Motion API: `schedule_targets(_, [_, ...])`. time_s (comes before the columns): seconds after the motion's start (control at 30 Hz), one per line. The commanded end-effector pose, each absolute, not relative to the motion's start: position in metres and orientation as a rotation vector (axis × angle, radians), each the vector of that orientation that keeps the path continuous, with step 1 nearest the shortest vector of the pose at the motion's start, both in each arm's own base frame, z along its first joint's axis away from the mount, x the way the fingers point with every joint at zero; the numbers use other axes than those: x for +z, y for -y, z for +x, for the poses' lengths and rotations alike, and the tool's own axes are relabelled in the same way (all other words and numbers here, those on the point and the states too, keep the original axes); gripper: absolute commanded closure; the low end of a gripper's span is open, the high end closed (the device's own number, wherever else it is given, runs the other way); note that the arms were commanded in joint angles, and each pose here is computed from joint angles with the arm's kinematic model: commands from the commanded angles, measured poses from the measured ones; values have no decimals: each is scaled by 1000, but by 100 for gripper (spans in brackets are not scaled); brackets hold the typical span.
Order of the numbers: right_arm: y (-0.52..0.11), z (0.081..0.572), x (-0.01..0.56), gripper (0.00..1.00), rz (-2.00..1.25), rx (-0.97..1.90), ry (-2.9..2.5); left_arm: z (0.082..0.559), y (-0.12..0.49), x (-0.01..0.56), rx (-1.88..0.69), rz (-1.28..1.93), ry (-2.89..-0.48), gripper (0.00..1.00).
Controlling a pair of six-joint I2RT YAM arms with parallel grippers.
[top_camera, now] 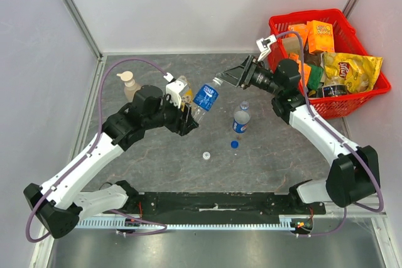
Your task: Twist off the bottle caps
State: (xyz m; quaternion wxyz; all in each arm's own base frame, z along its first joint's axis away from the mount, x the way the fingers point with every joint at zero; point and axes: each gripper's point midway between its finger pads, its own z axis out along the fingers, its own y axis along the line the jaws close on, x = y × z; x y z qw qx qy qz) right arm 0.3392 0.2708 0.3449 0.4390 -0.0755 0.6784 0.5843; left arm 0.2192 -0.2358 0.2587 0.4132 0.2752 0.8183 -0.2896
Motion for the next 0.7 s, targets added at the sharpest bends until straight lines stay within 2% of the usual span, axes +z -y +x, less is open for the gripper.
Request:
schedule_targets(0.0, [-276, 334, 349, 35, -230, 1504, -1645, 219, 246, 278, -791, 704, -2001, 67])
schedule_targets(0.4, [-279, 340, 331, 37, -198, 1508, -1713, 219, 243, 289, -781, 688, -1969, 67])
schedule_targets(0.67, [-285, 342, 311, 48, -155, 1571, -1792, 218, 241, 275, -766, 695, -2010, 67])
